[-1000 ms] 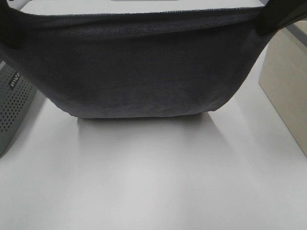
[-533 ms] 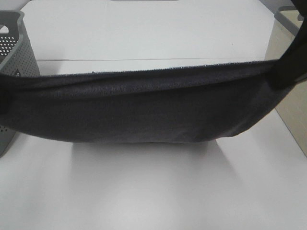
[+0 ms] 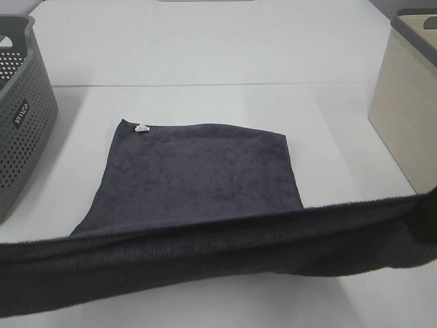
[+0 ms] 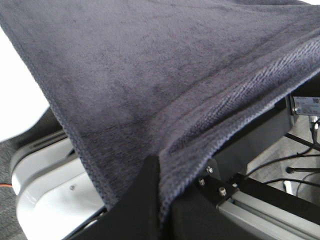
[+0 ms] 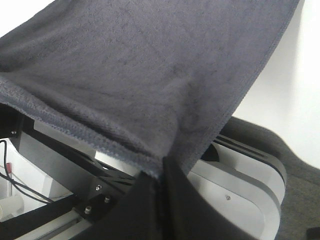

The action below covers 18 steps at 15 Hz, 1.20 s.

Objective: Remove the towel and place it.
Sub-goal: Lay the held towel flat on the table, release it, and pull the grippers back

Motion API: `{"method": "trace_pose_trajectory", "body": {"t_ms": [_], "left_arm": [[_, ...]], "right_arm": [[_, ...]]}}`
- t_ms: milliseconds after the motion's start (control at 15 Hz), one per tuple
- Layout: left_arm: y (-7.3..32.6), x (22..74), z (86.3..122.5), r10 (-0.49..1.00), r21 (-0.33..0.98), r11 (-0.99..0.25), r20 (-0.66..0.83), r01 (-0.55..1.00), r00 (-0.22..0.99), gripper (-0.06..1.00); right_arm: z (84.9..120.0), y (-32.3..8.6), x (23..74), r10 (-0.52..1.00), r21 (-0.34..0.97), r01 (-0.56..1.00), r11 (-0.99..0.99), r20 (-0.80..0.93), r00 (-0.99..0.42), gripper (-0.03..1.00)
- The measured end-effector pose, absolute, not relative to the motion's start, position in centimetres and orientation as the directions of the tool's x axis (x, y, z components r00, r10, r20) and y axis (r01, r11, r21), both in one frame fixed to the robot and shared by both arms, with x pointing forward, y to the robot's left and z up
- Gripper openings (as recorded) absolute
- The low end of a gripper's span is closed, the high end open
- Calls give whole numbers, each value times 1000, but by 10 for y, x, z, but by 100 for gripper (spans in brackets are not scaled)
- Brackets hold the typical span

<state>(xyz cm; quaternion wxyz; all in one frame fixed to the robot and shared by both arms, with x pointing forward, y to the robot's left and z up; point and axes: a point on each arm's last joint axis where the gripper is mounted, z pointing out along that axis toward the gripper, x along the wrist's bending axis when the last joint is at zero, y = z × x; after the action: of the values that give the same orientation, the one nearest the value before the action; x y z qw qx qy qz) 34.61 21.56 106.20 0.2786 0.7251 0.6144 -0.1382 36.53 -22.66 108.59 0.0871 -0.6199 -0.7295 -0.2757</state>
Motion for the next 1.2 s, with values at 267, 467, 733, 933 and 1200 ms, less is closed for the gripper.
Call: {"method": "trace_pose_trajectory", "body": {"t_ms": [267, 467, 733, 933, 1200], "left_arm": [[217, 337, 1031, 820, 115, -93, -554, 989, 141, 0], [213, 345, 1008, 837, 12, -104, -540, 994, 94, 0], [207, 363, 986, 853, -64, -134, -515, 989, 82, 0], [202, 377, 969, 858, -98, -122, -510, 988, 55, 0], [193, 386, 945, 874, -153, -150, -483, 977, 58, 0]], "right_arm": [[1054, -227, 355, 857, 177, 982, 70, 493, -150, 2], [1027, -225, 362, 874, 32, 997, 74, 480, -81, 2], [1005, -223, 380, 896, -82, 992, 96, 440, -50, 2], [987, -223, 394, 912, -128, 986, 104, 409, -43, 2], [959, -223, 399, 918, -175, 975, 134, 392, -56, 3]]}}
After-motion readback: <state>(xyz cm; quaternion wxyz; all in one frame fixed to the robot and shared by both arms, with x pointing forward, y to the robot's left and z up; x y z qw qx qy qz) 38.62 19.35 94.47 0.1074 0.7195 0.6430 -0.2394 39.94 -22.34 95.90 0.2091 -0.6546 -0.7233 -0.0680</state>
